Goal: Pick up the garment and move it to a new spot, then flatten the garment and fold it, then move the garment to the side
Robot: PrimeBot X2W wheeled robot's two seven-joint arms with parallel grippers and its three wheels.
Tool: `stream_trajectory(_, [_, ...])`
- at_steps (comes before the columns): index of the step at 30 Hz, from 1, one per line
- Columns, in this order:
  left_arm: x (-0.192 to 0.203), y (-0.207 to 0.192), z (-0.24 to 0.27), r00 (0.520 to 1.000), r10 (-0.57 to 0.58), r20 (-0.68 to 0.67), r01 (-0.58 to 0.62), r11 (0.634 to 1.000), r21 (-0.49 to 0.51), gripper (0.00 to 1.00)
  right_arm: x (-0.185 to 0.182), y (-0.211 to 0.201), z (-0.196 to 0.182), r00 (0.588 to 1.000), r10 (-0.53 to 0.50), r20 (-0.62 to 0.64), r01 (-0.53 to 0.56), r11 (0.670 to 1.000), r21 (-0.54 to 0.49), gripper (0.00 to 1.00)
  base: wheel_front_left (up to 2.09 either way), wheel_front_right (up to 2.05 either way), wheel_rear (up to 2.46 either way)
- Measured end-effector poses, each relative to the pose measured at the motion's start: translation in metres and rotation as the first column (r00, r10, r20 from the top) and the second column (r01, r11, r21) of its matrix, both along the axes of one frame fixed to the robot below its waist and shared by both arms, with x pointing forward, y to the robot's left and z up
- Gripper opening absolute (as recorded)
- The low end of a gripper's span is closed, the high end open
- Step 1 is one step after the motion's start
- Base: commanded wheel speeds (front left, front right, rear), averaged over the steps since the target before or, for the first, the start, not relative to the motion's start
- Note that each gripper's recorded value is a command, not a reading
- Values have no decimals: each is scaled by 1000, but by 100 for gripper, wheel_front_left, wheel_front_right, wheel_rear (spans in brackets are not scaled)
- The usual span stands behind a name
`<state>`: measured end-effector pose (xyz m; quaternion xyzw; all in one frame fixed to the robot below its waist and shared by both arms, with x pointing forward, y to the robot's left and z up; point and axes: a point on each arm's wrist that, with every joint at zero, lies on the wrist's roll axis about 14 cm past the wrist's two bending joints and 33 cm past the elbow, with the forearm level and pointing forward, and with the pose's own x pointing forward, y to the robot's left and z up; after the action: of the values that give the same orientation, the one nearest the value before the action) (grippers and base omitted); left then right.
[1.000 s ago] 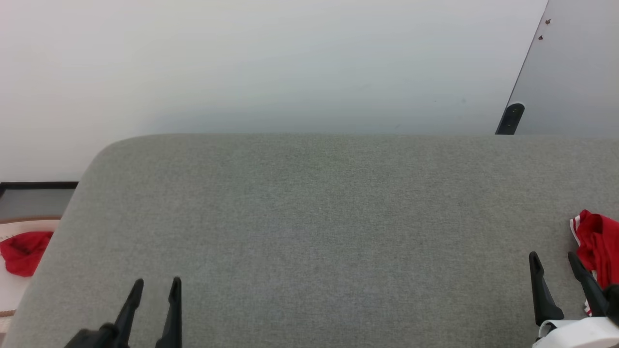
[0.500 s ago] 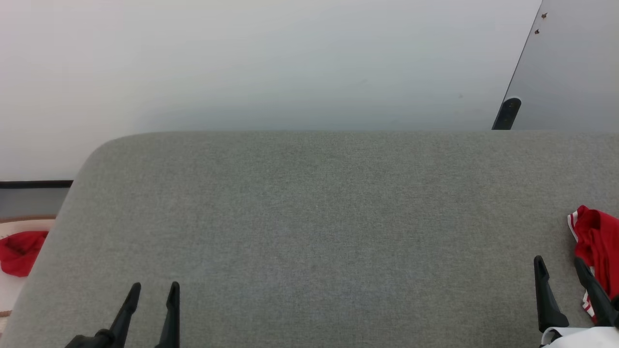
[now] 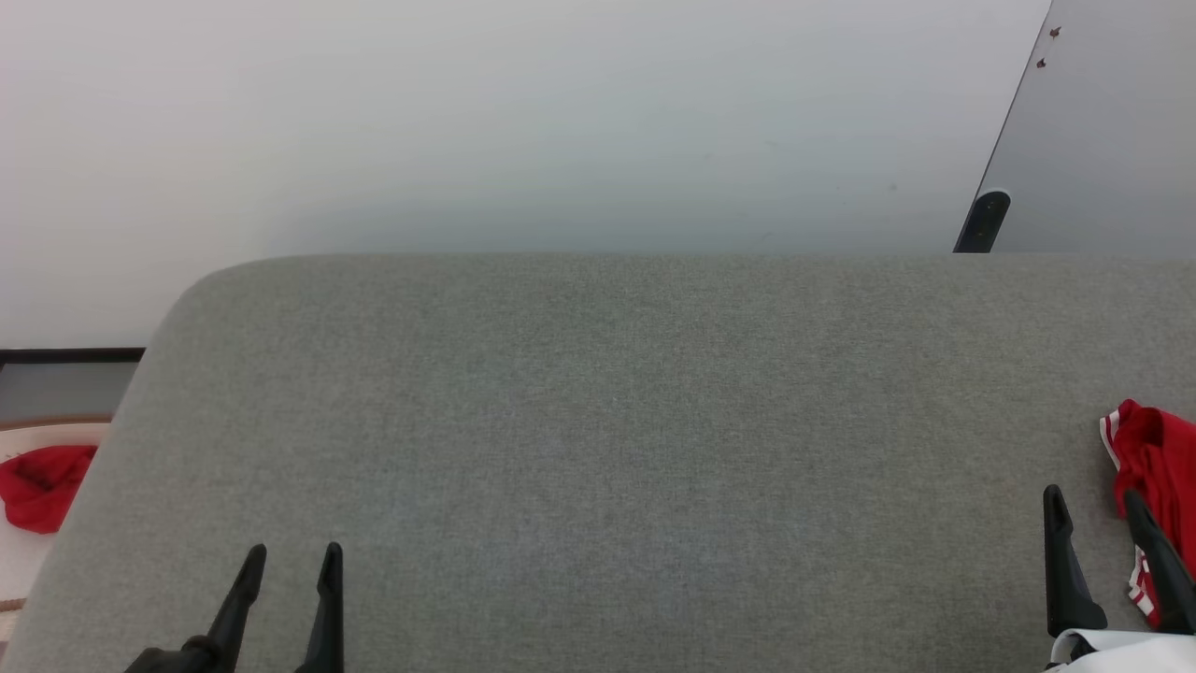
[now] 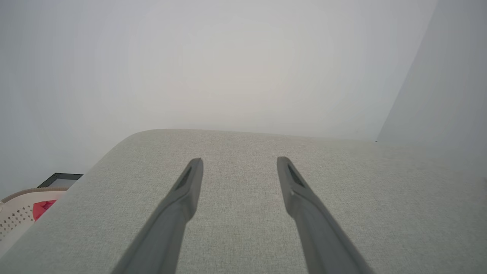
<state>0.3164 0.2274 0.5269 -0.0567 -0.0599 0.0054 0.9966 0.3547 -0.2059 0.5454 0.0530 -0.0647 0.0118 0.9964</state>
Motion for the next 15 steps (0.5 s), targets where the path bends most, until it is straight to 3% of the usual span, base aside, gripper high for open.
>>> stream_trajectory(15, [1,1,-1,1000,-1,-4,1,1000,4,100,0,2,-7,1000,2,-14,-2,1000,4,100,0,0,0])
